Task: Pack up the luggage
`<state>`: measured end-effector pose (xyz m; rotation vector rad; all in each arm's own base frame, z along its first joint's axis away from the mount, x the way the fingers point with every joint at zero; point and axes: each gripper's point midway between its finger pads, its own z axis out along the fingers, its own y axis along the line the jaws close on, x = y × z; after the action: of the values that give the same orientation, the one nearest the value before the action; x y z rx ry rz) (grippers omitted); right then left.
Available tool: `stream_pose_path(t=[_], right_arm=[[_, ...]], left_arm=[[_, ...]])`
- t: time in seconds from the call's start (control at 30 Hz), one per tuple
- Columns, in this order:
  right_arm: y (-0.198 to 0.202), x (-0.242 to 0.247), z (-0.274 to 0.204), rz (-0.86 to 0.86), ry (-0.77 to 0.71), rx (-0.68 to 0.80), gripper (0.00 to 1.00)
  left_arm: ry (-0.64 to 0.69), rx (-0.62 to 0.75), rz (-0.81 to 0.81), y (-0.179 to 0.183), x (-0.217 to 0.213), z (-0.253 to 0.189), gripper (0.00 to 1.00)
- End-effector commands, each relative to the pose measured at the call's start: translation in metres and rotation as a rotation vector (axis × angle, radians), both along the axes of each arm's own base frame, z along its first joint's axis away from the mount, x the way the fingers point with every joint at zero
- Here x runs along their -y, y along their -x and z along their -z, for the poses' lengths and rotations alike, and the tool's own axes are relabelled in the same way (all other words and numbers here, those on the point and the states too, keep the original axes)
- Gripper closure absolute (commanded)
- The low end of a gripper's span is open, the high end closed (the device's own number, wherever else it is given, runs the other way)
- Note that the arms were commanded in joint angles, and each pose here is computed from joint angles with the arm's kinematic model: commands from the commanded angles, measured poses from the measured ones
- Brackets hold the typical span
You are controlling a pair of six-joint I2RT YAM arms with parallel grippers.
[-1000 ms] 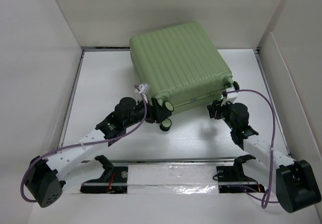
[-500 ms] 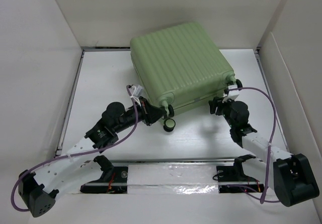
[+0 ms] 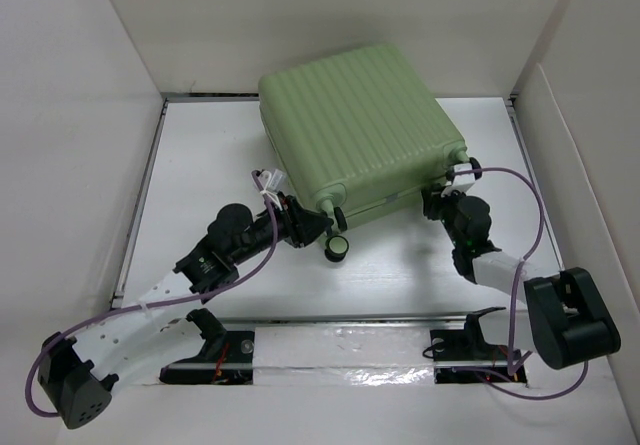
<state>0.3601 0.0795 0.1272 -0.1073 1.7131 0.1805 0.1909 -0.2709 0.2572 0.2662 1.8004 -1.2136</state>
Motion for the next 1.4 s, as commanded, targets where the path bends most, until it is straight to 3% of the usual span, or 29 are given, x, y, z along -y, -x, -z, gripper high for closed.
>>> stream_pose_path(t=[0.0, 0.07, 0.1, 0.23, 0.3, 0.4, 0.47, 0.57, 0.6, 0.67, 0.7, 0.83, 1.07, 1.17, 1.2, 1.27, 1.3, 1.37], right_arm=[[-0.017, -0.006, -0.051, -0.013, -0.027, 0.197, 0.65], [-0.023, -0.011, -0.05, -0.025, -0.03, 0.206, 0.76], [-0.024, -0.017, -0.054, -0.04, -0.036, 0.225, 0.8], [-0.025, -0.028, -0.045, -0.04, -0.043, 0.208, 1.0], [-0.021, -0.035, -0.041, -0.047, -0.046, 0.203, 1.0], [-0.014, -0.044, -0.043, -0.044, -0.048, 0.207, 1.0], [-0.007, -0.053, -0.04, -0.05, -0.043, 0.19, 1.0], [0.005, -0.069, -0.04, -0.082, -0.037, 0.17, 1.0], [0.01, -0.073, -0.044, -0.095, -0.041, 0.172, 1.0], [0.02, -0.087, -0.041, -0.143, -0.031, 0.145, 1.0], [0.029, -0.105, -0.042, -0.199, -0.028, 0.139, 1.0], [0.07, -0.171, -0.048, -0.404, -0.049, 0.083, 1.0], [0.158, -0.292, -0.055, -0.704, -0.227, 0.032, 1.0], [0.187, -0.334, -0.083, -0.759, -0.373, 0.087, 1.0], [0.188, -0.348, -0.073, -0.745, -0.396, 0.084, 1.0], [0.189, -0.356, -0.099, -0.713, -0.553, 0.172, 1.0], [0.191, -0.365, -0.085, -0.719, -0.56, 0.178, 1.0], [0.18, -0.371, -0.104, -0.663, -0.637, 0.254, 1.0]], left_arm=[[0.018, 0.025, -0.028, -0.003, -0.003, -0.006, 0.73], [0.01, 0.03, -0.039, -0.003, -0.006, -0.006, 0.66], [0.007, 0.029, -0.042, -0.004, -0.006, -0.006, 0.53], [-0.006, 0.021, -0.056, -0.007, -0.007, -0.003, 0.31], [-0.003, 0.022, -0.047, -0.008, -0.003, -0.005, 0.25], [-0.005, 0.015, -0.033, -0.012, 0.004, -0.005, 0.25], [0.005, 0.024, -0.032, -0.016, 0.009, -0.007, 0.27], [0.013, 0.028, -0.038, -0.023, 0.015, -0.008, 0.39], [0.014, 0.029, -0.04, -0.026, 0.017, -0.008, 0.49], [0.018, 0.034, -0.044, -0.031, 0.021, -0.01, 0.6], [0.022, 0.039, -0.047, -0.033, 0.022, -0.013, 0.68], [0.061, 0.059, -0.063, -0.039, 0.025, -0.028, 0.77], [0.094, 0.087, -0.088, -0.05, 0.03, -0.056, 0.84], [0.077, 0.072, -0.093, -0.052, 0.031, -0.066, 0.88], [0.07, 0.059, -0.098, -0.055, 0.03, -0.066, 0.89], [0.085, 0.036, -0.073, -0.059, 0.028, -0.075, 0.9], [0.084, 0.017, -0.065, -0.06, 0.027, -0.073, 0.92], [0.086, 0.01, -0.022, -0.056, 0.026, -0.082, 0.91]])
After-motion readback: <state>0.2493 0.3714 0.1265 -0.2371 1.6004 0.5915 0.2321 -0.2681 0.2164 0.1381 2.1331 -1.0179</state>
